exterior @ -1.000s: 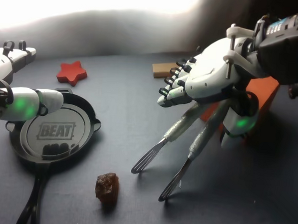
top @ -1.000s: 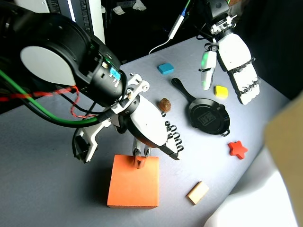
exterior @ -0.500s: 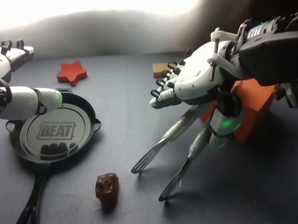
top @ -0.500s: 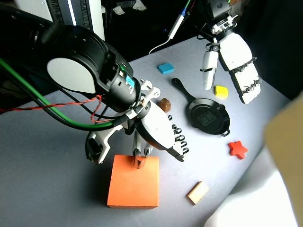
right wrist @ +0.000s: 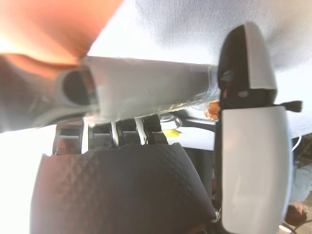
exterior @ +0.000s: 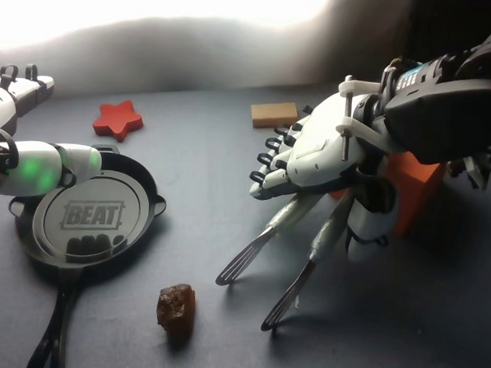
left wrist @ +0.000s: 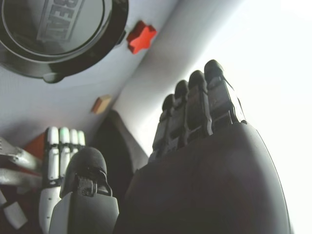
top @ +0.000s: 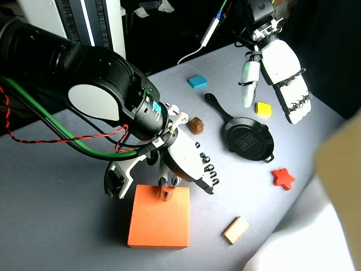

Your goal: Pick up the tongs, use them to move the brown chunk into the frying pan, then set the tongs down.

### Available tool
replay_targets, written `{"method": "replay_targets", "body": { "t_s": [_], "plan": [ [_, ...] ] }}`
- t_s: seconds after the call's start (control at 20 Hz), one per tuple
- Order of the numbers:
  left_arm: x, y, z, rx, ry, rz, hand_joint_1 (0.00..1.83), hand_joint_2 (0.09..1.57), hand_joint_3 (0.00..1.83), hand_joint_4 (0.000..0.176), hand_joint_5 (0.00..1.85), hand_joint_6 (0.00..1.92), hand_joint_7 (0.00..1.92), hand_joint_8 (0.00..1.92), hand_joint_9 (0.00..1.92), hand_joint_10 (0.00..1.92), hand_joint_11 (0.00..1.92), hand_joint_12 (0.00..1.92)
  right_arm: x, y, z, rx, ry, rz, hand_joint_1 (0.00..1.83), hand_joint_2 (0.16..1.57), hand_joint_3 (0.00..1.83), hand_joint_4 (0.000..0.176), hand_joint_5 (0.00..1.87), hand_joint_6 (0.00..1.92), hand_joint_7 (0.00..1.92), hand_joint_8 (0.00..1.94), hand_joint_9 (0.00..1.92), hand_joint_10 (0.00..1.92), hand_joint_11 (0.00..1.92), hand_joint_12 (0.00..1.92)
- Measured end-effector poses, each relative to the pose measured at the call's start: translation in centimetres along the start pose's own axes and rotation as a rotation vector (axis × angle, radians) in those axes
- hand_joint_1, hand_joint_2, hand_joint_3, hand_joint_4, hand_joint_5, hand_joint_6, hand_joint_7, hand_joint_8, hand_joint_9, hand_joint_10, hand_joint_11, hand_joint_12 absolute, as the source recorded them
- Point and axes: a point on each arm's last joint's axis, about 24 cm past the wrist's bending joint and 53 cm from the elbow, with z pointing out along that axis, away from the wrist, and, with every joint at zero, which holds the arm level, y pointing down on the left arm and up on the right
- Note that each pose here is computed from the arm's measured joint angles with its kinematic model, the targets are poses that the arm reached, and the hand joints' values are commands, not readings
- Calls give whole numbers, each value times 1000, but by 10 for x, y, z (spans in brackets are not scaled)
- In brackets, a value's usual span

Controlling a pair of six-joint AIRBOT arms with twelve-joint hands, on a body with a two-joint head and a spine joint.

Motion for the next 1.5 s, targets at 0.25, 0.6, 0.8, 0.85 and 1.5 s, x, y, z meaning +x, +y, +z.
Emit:
{"method": "replay_targets", "body": {
  "t_s": [0.25,0.6,0.8,0.85,1.5],
  "plan": [
    [0,0,0,-1,0,-1,0,1200,1,0,8,3,48,3,38,4,0,105,1,3,6,-5,0,-7,892,925,9,0,0,0,0,0,0,0,0,0],
    [0,0,0,-2,0,-2,0,1201,1,0,23,6,55,3,48,4,0,112,4,0,8,-1,2,-19,906,926,8,0,0,0,0,0,0,0,0,0],
    [0,2,0,-6,-1,0,0,1198,0,0,33,2,77,3,70,8,0,155,7,0,9,-1,7,-20,900,934,11,0,0,0,0,0,0,0,0,1],
    [-1,3,0,-8,-3,0,0,1199,0,0,20,0,70,1,60,1,0,103,7,0,9,-1,4,-22,920,937,11,0,14,5,27,10,25,10,35,19],
    [-10,13,0,-32,-53,4,0,1207,3,0,8,0,61,0,46,0,0,96,9,-9,6,11,3,-18,1014,1034,17,0,601,89,659,37,591,103,9,1397]
  ]
}}
